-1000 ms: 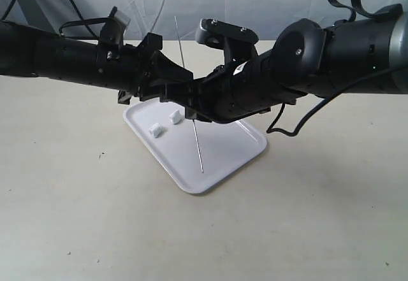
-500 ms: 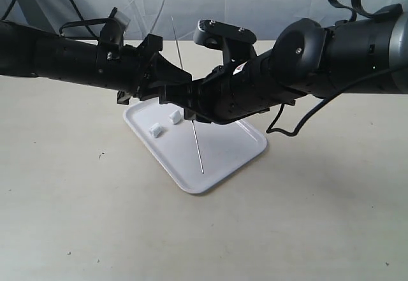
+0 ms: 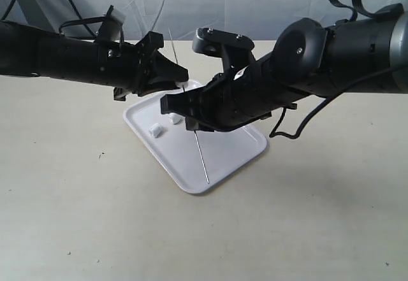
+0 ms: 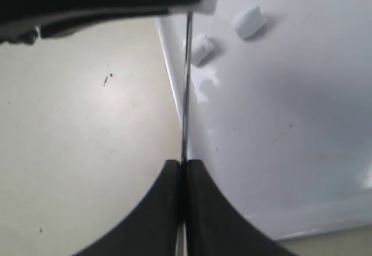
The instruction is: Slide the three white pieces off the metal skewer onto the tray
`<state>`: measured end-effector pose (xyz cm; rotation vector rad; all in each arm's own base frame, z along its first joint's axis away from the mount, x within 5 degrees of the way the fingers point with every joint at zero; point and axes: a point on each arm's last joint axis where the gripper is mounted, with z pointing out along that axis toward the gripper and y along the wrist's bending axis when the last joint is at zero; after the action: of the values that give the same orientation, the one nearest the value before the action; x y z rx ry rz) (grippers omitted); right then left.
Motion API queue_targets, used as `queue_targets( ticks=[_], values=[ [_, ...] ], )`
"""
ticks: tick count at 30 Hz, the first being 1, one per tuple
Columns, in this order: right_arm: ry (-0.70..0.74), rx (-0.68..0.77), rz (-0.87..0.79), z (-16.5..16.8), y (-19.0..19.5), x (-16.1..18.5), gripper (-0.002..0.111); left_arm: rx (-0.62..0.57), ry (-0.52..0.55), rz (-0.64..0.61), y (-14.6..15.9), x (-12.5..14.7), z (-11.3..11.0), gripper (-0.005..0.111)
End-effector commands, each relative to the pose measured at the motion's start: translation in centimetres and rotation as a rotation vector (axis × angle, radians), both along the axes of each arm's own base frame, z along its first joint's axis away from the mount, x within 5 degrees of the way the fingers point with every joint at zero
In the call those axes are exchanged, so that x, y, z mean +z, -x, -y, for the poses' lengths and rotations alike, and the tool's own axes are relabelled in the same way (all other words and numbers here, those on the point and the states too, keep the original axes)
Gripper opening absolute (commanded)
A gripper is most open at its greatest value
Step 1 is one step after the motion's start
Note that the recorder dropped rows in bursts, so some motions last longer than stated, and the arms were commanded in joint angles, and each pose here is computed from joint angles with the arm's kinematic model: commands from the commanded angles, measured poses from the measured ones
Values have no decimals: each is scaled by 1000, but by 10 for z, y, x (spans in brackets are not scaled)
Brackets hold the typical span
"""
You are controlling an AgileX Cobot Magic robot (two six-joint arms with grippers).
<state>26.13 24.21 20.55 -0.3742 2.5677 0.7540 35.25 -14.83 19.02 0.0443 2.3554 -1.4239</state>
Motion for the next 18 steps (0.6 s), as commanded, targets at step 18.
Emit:
queue_targets(
  ticks=[18],
  values=[
    [181,246,-274,10,32,-11,-1,278,-155,48,-20,-6,-15,26]
  ],
)
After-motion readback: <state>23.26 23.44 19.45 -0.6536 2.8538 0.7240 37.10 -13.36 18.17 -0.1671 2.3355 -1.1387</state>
